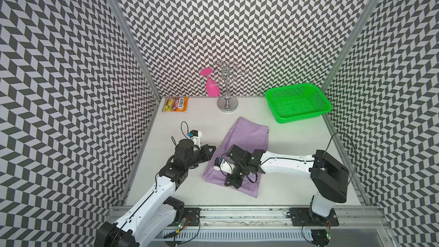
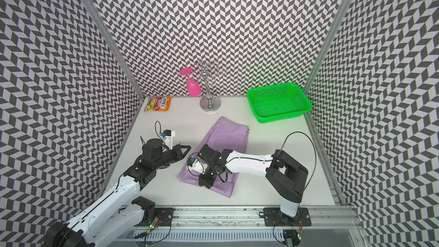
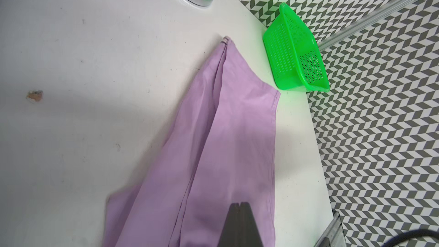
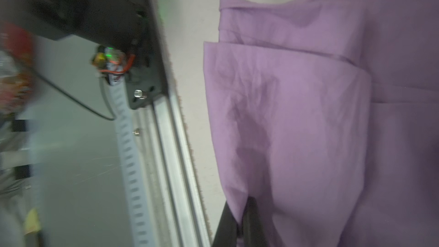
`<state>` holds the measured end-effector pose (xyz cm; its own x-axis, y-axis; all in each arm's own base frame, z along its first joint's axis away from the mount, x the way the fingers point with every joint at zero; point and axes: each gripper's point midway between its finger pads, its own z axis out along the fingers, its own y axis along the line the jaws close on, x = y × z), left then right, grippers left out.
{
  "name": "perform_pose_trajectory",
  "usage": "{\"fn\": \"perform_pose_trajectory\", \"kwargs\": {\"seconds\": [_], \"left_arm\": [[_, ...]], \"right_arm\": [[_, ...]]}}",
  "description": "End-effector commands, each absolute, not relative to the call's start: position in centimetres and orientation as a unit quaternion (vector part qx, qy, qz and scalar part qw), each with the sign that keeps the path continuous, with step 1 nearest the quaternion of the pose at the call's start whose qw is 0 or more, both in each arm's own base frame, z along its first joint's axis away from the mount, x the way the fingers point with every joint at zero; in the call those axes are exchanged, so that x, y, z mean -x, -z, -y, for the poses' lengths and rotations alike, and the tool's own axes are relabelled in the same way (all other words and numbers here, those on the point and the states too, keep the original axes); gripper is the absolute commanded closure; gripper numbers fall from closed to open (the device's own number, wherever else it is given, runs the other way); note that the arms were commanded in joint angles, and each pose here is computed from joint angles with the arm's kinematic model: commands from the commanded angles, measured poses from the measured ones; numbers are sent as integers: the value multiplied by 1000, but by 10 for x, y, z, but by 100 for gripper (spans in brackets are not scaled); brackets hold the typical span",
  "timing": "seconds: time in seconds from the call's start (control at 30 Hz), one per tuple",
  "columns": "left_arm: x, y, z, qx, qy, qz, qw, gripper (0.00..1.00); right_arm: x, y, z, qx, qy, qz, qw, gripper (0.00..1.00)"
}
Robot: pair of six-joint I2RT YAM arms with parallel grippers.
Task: Roll up the long pants
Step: Roll the long pant at the center of the board.
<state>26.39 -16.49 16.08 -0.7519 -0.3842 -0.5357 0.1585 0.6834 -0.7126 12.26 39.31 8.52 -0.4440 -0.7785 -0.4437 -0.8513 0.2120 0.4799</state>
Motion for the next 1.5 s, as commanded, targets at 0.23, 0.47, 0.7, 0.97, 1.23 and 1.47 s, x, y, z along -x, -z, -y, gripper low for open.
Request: {"fn": "perform_pose_trajectory", "kwargs": {"seconds": [0.23,0.47,0.7,0.97,1.23,1.47], "left_arm": [[-262,-145,163,53,379,-867,319,100],[-258,-143,163,47,382,-867,317,100],[-250,-150,176,13,412,-858,306,100],[-219,-152,202,-45,465,-830,304,100],[-226,-84,223,-33,410,-876,254,100],[-258,-46,178,44,303,-912,274,100]], "right_arm": [[-166,-92,-384,487,-449,-749,-4,100],[-194,-60,-375,451,-434,-780,19,100],[-216,-32,-359,431,-404,-807,24,100],[-233,-22,-356,414,-411,-812,26,100],[-244,-26,-356,404,-396,-823,44,98],[-265,-65,-343,397,-340,-840,144,61]]}}
